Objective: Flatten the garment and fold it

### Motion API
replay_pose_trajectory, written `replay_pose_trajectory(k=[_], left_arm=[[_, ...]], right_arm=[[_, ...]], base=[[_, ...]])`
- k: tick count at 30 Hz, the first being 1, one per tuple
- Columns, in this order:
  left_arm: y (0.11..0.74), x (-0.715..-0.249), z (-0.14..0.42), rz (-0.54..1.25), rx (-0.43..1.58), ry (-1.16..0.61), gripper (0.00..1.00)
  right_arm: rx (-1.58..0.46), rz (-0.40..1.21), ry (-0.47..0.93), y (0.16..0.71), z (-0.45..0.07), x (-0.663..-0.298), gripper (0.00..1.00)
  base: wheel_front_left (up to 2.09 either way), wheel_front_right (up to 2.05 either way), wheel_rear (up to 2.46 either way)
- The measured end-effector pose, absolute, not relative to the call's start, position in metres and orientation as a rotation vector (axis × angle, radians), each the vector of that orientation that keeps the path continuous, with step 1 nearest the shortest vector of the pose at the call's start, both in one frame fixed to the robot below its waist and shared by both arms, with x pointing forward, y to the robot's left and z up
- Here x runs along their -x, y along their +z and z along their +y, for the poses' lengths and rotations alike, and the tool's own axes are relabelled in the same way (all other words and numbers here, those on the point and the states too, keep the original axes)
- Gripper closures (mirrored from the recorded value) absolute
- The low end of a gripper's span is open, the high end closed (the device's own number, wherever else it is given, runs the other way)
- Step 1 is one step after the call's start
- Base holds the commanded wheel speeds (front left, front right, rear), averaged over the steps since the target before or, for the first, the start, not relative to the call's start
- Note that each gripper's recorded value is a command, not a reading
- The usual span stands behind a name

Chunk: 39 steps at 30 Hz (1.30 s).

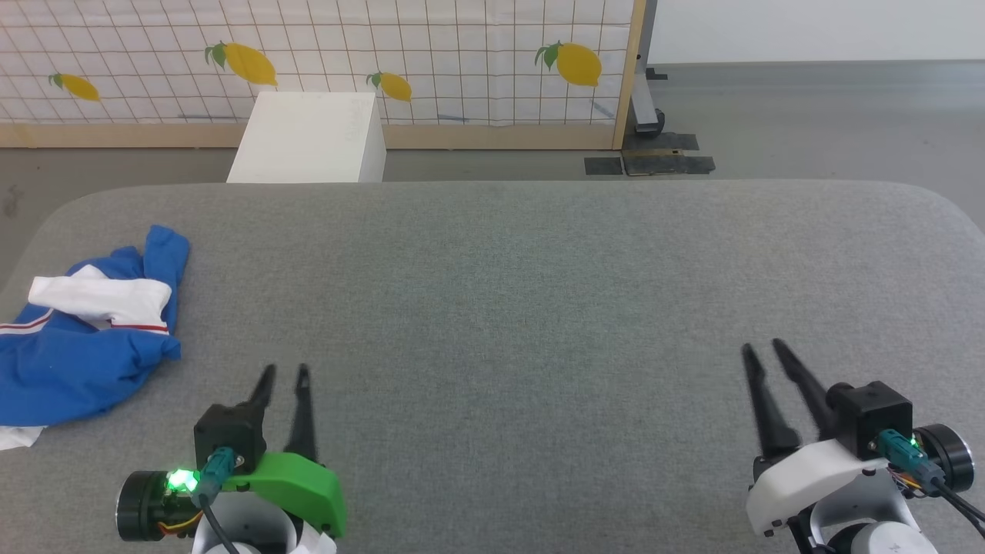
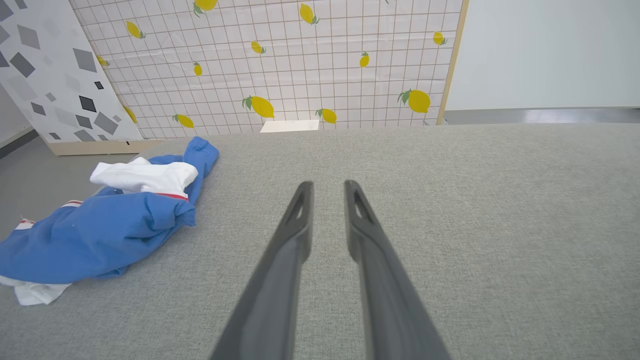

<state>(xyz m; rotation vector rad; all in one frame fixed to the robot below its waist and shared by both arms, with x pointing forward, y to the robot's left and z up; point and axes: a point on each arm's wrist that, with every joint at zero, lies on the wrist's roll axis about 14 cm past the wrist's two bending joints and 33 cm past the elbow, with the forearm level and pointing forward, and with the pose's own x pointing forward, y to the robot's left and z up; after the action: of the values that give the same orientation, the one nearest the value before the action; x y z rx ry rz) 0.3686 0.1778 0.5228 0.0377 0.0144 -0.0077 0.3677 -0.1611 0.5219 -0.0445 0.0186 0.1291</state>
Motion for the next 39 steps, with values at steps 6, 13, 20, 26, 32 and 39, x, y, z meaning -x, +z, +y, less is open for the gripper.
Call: replay_pose_trajectory(k=[6,13,20,26,32,39], left_arm=[[0.523,-0.369,0.176,0.014,-0.036,-0.011,0.00],[0.525,-0.369,0.176,-0.003,-0.031,-0.004,0.00],[0.528,-0.369,0.177,-0.019,-0.027,0.005,0.00],[0.531,-0.369,0.177,-0.037,-0.020,0.012,0.00],[0.535,-0.369,0.177,-0.054,-0.016,0.017,0.00],[0.539,-0.369,0.178,-0.074,-0.002,0.023,0.00]], right_arm=[[0.041,0.017,0.123,0.522,-0.163,-0.368,0.00],[0.013,-0.006,0.110,0.527,-0.168,-0.368,0.00],[-0.014,-0.034,0.096,0.534,-0.172,-0.369,0.00],[-0.034,-0.064,0.093,0.540,-0.174,-0.369,0.00],[-0.050,-0.090,0.089,0.546,-0.175,-0.369,0.00],[-0.070,-0.120,0.084,0.553,-0.177,-0.369,0.00]], base=[[0.00,0.00,0.00],[0.00,0.00,0.00],[0.00,0.00,0.00],[0.00,0.00,0.00],[0.00,0.00,0.00],[0.00,0.00,0.00]])
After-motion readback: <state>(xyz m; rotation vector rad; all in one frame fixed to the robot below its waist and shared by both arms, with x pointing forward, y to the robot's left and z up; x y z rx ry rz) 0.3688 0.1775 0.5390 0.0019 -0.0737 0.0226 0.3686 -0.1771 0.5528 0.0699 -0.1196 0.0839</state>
